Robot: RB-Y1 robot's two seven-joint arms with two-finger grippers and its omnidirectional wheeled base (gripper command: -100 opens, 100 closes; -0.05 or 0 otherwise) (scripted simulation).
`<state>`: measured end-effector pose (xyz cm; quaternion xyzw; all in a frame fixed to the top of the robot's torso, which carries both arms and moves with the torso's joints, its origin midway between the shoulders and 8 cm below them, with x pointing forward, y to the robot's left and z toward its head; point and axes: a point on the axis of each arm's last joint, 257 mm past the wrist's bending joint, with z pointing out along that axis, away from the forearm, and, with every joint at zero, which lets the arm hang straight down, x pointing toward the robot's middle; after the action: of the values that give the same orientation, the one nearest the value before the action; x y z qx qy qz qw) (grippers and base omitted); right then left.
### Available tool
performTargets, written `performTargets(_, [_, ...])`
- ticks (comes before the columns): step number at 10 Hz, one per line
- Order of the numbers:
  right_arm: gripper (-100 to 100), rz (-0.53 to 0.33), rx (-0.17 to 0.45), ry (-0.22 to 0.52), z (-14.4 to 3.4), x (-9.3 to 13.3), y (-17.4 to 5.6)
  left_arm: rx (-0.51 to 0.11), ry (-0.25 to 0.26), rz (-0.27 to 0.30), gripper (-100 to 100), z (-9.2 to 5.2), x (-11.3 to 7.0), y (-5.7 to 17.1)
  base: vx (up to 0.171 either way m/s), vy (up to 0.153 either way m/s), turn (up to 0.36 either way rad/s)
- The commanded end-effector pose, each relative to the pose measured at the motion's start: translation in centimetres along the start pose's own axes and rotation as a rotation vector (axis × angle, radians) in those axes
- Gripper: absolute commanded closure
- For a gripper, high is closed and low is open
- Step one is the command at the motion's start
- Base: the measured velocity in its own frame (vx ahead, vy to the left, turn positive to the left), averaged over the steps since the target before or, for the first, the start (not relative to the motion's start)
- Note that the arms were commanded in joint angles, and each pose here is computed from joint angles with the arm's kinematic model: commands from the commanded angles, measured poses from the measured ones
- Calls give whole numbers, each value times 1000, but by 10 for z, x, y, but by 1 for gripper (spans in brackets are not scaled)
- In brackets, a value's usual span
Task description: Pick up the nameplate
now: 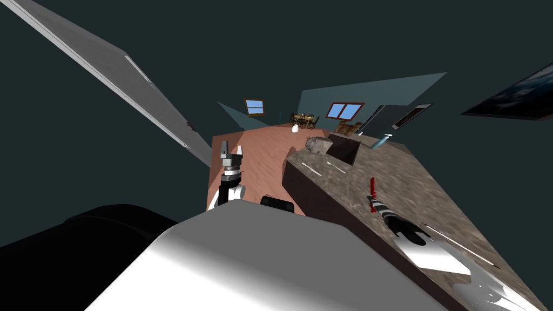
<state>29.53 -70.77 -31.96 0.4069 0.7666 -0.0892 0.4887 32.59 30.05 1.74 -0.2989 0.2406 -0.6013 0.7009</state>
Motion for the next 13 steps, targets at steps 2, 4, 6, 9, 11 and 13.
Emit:
performTargets(2, [-100,-110,84,3,10,-15,-24,0,0,0,0,0,0,0,101,-52,193])
performTargets(4, [-100,-150,110,10,12,-17,-33,0,0,0,0,0,0,0,72,-64,85])
performTargets(6, [-100,-218,154,14,16,-23,-47,0,0,0,0,0,0,0,52,-55,76])
performTargets(9, [-100,-298,198,24,20,-28,-61,0,0,0,0,0,0,0,66,-80,77])
performTargets(11, [-100,-331,213,30,21,-29,-66,0,0,0,0,0,0,0,56,-77,30])
performTargets(13, [0,-322,209,28,22,-29,-65,0,0,0,0,0,0,0,-5,-2,11])
